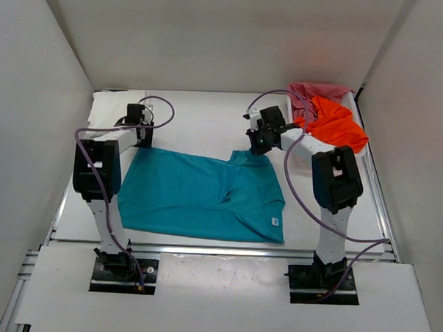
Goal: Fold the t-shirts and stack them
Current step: Grap the side of the flattened tshirt furthest away from the robot with both arms
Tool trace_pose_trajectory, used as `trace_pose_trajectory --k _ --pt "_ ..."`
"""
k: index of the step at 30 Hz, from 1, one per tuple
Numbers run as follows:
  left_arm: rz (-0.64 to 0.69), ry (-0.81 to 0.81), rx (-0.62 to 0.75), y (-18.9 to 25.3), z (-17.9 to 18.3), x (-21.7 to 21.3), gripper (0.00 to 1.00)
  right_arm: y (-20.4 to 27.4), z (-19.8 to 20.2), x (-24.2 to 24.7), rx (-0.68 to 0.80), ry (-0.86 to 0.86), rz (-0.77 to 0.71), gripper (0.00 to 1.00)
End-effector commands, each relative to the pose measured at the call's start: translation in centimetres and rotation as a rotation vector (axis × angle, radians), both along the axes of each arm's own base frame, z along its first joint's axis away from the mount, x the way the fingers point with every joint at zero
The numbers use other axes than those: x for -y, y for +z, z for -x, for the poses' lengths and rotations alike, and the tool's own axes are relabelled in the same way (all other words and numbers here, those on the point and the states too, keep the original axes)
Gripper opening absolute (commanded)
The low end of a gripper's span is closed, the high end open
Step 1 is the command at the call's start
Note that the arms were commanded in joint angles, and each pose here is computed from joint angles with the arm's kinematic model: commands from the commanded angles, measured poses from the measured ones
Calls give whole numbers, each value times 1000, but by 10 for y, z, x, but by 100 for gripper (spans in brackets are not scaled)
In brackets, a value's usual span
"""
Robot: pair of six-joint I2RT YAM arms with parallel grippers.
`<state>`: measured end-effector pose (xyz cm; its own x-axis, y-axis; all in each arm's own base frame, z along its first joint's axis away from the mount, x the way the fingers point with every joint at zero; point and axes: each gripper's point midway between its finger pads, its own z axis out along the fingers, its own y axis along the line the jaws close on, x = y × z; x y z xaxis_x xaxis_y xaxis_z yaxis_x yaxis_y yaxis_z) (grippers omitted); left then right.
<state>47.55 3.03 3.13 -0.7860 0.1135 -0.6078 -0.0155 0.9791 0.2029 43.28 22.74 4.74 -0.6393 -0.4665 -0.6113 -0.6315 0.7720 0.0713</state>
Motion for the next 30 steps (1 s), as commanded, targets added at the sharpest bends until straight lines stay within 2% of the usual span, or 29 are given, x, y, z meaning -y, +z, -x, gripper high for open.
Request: trace_pose_trajectory --k 1,7,11,12,13,14,15,16,20,25,30 --pt "27 -20 23 6 -12 10 56 29 -3 -6 76 24 -21 0" --pt "-2 -24 -13 -6 -3 7 52 30 5 -9 84 53 -6 0" --pt "30 -32 -56 -19 10 7 47 32 3 -2 88 34 -3 0" --pt "23 -28 -71 -23 14 2 41 28 3 0 79 29 3 0" --pt "19 -46 -70 -22 12 5 31 30 4 3 75 25 0 0" --pt "9 -46 -71 -22 13 4 25 31 2 5 77 18 -3 0" --pt "3 -49 -66 -21 13 5 9 34 1 6 85 16 -7 0" --pt "1 -42 -61 -18 13 3 0 31 2 10 78 8 -1 0" --pt "25 -56 -79 -20 19 4 0 39 2 16 89 15 0 0" --pt "50 -57 -77 1 33 -14 0 52 29 28 85 86 16 0" --pt "-42 -176 -53 30 51 -10 0 59 71 38 3 149 -9 0"
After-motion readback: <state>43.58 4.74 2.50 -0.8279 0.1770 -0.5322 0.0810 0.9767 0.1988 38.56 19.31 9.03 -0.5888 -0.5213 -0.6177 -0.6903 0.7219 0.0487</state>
